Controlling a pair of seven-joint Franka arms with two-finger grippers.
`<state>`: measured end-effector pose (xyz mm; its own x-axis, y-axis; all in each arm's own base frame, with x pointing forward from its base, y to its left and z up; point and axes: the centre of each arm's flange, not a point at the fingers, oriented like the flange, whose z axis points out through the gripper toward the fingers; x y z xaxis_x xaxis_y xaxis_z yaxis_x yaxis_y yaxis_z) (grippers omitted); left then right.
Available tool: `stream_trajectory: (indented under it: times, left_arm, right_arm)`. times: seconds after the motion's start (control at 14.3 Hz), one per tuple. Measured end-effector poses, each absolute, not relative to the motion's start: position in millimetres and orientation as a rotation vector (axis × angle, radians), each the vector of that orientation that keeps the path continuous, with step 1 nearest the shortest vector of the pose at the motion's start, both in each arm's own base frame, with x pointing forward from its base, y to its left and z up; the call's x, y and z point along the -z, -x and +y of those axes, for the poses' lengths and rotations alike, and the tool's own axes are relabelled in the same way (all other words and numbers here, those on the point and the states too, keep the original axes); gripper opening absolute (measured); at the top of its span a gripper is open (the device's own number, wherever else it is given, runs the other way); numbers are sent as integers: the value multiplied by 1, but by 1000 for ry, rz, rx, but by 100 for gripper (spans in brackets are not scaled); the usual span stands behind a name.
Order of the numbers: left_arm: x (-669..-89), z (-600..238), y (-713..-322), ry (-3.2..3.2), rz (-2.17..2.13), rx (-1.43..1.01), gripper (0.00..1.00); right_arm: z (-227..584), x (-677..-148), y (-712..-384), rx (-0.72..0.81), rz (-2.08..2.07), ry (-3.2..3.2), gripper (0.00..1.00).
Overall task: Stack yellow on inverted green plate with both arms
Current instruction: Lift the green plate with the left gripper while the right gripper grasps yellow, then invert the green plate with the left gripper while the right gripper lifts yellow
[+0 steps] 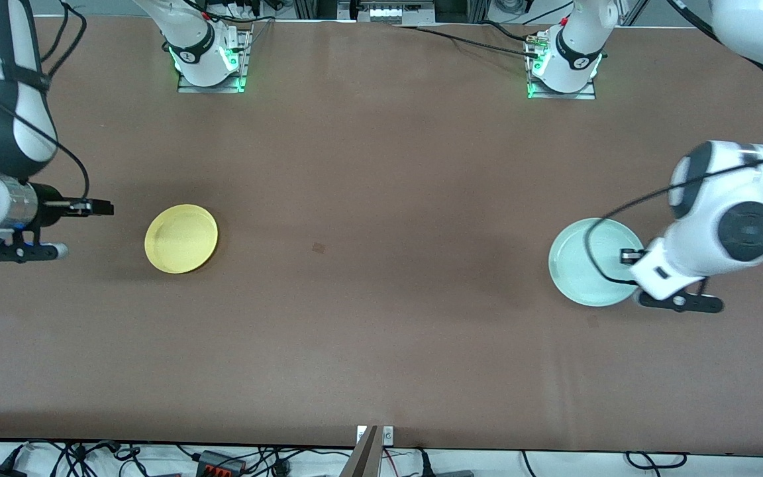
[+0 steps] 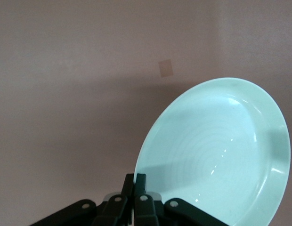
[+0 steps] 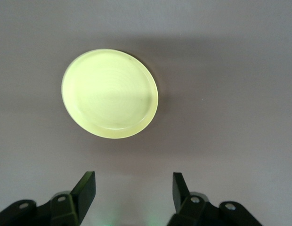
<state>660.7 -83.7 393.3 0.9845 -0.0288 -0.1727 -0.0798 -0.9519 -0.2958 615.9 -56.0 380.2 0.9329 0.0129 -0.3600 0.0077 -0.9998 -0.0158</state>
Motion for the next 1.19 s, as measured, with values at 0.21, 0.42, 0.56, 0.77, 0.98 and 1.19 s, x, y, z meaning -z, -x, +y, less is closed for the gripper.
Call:
stream_trajectory:
  times: [0.21, 0.42, 0.56, 0.77, 0.98, 1.19]
  left_arm:
    - [-394, -166, -642, 2692, 44, -154, 3]
    - [-388, -219, -624, 2581, 11, -74, 3]
    - [-374, -252, -610, 2490, -5, -26, 3]
    - [-347, -305, -584, 2384, -23, 65, 3]
    - [-315, -345, -558, 2305, -59, 130, 3]
    - [-285, -368, -539, 2264, -115, 159, 3]
  right_arm:
    - [-75, -317, -616, -712, 35, 3024, 63]
    - [-89, -257, -617, -766, 77, 2983, 63]
    - [-89, -228, -620, -757, 77, 2986, 63]
    - [-89, -205, -624, -727, 75, 2997, 63]
    - [-89, -189, -622, -746, 76, 2991, 63]
    - [-89, -171, -620, -765, 76, 2985, 60]
